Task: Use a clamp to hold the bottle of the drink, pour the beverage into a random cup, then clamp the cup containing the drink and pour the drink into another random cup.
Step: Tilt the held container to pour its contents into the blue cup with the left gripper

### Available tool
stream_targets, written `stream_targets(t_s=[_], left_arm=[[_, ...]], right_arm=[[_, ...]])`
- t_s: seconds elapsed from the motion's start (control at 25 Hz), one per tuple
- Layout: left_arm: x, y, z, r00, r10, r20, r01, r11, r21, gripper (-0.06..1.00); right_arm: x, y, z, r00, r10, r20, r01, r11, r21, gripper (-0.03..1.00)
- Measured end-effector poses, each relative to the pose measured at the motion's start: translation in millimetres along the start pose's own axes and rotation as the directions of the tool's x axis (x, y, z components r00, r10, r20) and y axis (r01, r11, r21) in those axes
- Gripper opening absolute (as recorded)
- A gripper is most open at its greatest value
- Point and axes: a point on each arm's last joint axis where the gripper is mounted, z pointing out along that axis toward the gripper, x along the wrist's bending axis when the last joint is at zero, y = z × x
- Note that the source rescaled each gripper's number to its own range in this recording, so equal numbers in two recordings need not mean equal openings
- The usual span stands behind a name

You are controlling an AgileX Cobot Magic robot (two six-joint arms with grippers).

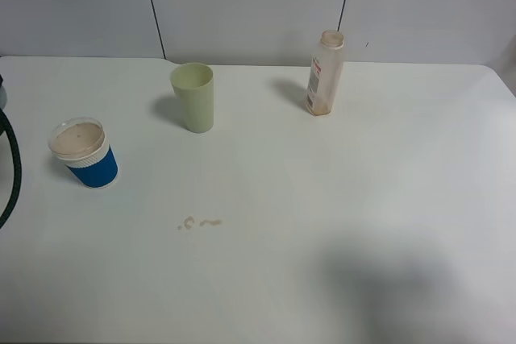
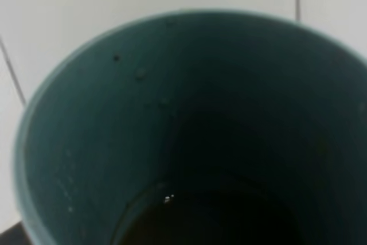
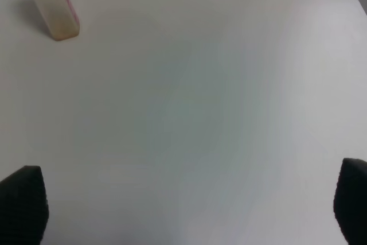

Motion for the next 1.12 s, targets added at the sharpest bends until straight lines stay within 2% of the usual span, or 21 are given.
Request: stream_targets(t_s=[0.08,0.24,0.48,0.72,0.92,1.12], left_arm=[[12.2,2.9,2.3,1.000,0.011,-0.012,-0.011,1.000,-0.003,0.01],[30.3,10.5,7.0,0.999,0.028,0.022,-0.028,1.000,-0.002,0.01],[49.0,12.3,12.7,0.999,0.021,0.042,-0.026,0.994,0.107,0.01],[54.6,3.3,13.3,1.000,0.028,0.013,-0.031,0.971,0.236,0.01],[55.0,-5.6,10.7,0.998,0.057,0.022,-0.061,0.941,0.334,0.01],[59.3,-12.7,7.7,0.998,0.052,-0.027,-0.036,0.909,0.414,0.01]], right_arm=[[0.0,0.0,0.0,1.000,0.000,0.000,0.000,1.000,0.000,1.00],[0.0,0.0,0.0,1.000,0.000,0.000,0.000,1.000,0.000,1.00],[0.0,0.0,0.0,1.000,0.000,0.000,0.000,1.000,0.000,1.00],[0.0,0.0,0.0,1.000,0.000,0.000,0.000,1.000,0.000,1.00],[0.0,0.0,0.0,1.000,0.000,0.000,0.000,1.000,0.000,1.00],[0.0,0.0,0.0,1.000,0.000,0.000,0.000,1.000,0.000,1.00]])
